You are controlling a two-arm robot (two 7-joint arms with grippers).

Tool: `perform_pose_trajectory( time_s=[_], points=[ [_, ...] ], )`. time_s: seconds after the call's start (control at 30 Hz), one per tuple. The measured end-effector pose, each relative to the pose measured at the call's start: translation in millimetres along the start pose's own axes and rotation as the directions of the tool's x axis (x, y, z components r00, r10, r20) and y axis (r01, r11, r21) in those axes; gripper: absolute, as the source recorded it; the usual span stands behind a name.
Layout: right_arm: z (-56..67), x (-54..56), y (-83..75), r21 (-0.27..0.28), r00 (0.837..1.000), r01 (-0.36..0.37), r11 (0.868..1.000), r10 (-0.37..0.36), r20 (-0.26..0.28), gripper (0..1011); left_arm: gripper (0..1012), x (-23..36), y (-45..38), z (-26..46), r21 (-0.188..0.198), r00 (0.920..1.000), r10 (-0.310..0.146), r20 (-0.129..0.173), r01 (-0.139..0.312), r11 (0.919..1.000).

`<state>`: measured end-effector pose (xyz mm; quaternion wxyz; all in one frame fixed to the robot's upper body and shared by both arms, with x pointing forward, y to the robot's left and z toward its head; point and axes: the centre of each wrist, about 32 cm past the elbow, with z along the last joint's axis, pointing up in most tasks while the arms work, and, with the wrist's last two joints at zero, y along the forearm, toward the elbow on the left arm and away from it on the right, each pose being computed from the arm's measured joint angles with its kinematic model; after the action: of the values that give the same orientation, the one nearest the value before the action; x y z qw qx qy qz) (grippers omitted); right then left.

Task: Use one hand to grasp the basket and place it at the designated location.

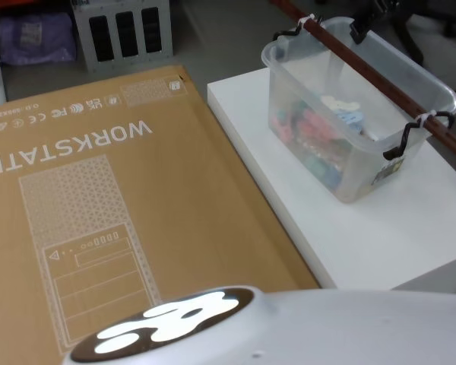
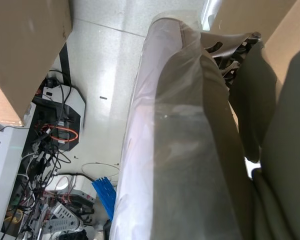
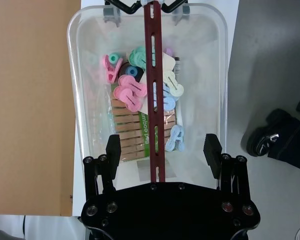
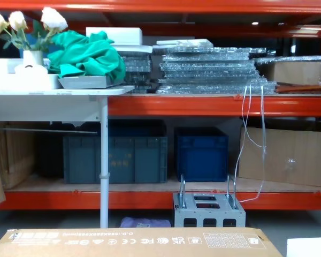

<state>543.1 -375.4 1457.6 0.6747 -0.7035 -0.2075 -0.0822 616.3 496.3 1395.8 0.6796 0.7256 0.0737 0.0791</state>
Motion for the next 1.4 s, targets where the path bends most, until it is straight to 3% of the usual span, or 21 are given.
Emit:
perform_pose_trajectory(
  time_s=[0.33, 0.63, 1.4],
  points=[
    [4.5, -6.2, -1.1, -0.01, 1.0, 0.009, 1.0, -0.009, -0.004, 1000, 0, 0.0, 0.0, 0.0, 0.0, 1.0, 0.0, 0.0, 0.0, 1.0],
    [1.5, -7.7, 9.1, -0.009, 1.0, -0.011, 1.0, 0.011, -0.023, 1000, 0, 0.0, 0.0, 0.0, 0.0, 1.0, 0.0, 0.0, 0.0, 1.0],
    [-10.0, 9.9, 54.5, 0.046, 0.996, -0.085, 0.995, 0.086, -0.026, 1000, 0, 0.0, 0.0, 0.0, 0.0, 1.0, 0.0, 0.0, 0.0, 1.0]
  ],
)
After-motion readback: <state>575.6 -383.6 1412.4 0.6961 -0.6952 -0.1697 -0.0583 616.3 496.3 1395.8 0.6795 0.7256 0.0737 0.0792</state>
